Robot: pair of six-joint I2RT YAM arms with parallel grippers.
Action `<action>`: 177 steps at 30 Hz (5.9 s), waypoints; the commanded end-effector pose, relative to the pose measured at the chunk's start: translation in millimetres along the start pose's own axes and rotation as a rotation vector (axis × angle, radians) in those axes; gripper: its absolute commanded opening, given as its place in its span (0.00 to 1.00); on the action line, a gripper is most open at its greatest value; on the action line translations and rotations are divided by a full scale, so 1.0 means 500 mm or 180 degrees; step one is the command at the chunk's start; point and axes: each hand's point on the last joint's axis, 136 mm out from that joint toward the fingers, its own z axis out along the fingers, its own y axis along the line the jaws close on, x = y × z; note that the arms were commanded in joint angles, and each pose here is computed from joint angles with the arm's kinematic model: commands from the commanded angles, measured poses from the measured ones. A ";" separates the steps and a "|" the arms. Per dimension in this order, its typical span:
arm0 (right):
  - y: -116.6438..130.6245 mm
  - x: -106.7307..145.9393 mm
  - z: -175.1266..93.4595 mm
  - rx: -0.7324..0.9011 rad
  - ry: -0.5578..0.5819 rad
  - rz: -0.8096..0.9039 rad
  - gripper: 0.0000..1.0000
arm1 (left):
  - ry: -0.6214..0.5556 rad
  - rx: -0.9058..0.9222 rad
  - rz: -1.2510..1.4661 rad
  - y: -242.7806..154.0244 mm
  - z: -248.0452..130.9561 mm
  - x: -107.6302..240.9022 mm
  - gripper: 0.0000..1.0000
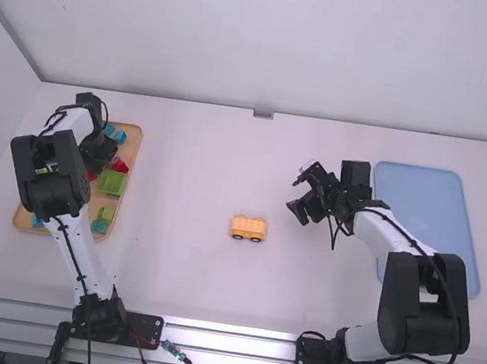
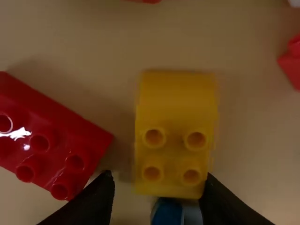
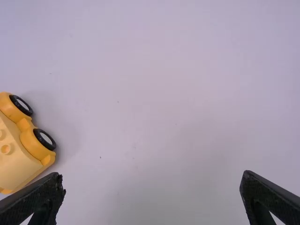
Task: Assemble lego blocks to make yellow taxi
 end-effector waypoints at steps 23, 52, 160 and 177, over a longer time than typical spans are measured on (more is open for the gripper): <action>-0.014 -0.035 -0.022 0.0091 -0.0118 -0.0063 0.99 | -0.0242 -0.0063 0.0263 0.005 0.021 -0.019 0.44; -0.011 -0.030 -0.021 0.0077 -0.0086 -0.0061 0.99 | -0.0343 -0.0149 0.0261 0.019 0.034 -0.023 0.57; 0.050 -0.021 -0.021 -0.0393 -0.0170 -0.0360 0.99 | -0.1442 0.1908 0.3929 -0.208 -0.410 0.359 0.02; 0.272 0.041 0.029 -0.0994 -0.0940 -0.1427 0.99 | -0.0774 0.4026 0.6417 -0.045 -0.454 0.647 0.01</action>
